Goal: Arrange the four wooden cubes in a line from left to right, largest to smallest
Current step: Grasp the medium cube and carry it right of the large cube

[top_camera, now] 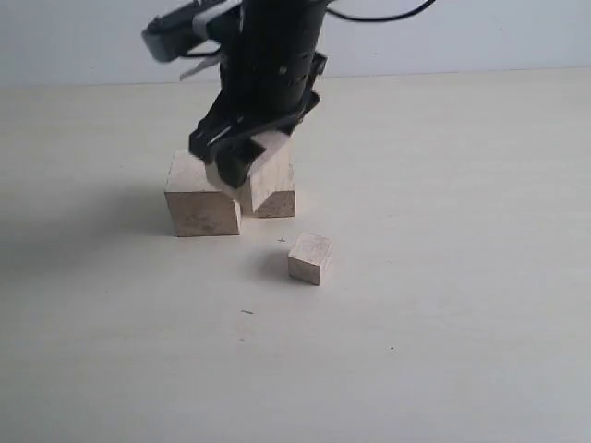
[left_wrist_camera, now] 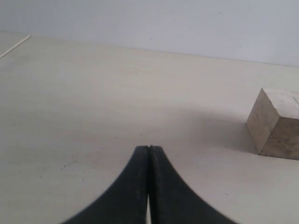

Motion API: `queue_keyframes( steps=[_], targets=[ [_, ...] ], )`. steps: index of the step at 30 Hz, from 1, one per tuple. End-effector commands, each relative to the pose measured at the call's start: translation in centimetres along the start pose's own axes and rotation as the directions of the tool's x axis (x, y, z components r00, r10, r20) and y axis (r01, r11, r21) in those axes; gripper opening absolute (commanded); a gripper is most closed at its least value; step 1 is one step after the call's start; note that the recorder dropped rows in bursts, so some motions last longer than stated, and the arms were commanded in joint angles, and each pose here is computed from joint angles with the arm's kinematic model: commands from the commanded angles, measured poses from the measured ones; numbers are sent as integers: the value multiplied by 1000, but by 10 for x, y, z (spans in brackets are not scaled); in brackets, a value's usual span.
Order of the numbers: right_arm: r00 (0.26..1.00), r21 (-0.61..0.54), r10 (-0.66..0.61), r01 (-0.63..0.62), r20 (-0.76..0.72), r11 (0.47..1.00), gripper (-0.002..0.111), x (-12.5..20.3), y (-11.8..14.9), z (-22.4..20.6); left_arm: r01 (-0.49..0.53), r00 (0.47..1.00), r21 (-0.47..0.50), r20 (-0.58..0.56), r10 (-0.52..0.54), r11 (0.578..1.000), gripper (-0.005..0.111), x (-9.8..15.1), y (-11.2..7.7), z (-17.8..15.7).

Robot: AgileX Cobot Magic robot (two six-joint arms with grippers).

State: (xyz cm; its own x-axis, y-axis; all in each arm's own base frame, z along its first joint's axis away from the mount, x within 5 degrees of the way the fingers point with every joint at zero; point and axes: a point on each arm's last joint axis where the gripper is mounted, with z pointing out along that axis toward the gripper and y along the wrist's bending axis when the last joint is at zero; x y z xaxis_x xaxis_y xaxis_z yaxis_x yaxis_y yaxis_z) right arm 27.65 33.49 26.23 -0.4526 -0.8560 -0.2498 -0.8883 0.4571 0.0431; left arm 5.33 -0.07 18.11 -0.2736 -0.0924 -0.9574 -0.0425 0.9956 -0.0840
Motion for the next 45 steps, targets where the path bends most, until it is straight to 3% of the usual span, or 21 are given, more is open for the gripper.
queue_keyframes(
  steps=[1, 6, 11, 16, 37, 41, 45],
  targets=[
    [998, 55, -7, 3, 60, 998, 0, 8, -34, -30, -3, 1000, 5, 13, 3, 1000, 0, 0, 0, 0],
    [998, 4, -16, 15, 67, 1000, 0, 13, -51, -25, -3, 1000, 5, 13, 3, 1000, 0, 0, 0, 0],
    [961, -51, -272, 275, 56, 960, 0, 9, -51, -2, -3, 1000, 5, 13, 3, 1000, 0, 0, 0, 0],
    [918, -79, -396, 396, 16, 915, 0, 10, -56, 25, -3, 1000, 5, 13, 3, 1000, 0, 0, 0, 0],
    [903, -182, -424, 407, -67, 895, 0, 15, -62, 88, -3, 1000, 5, 13, 3, 1000, 0, 0, 0, 0],
    [881, -83, -459, 452, -115, 888, 0, 15, -73, 92, -3, 1000, 5, 13, 3, 1000, 0, 0, 0, 0],
    [929, 28, -353, 358, -111, 933, 0, 14, -90, 92, -3, 1000, 5, 13, 3, 1000, 0, 0, 0, 0]
  ],
)
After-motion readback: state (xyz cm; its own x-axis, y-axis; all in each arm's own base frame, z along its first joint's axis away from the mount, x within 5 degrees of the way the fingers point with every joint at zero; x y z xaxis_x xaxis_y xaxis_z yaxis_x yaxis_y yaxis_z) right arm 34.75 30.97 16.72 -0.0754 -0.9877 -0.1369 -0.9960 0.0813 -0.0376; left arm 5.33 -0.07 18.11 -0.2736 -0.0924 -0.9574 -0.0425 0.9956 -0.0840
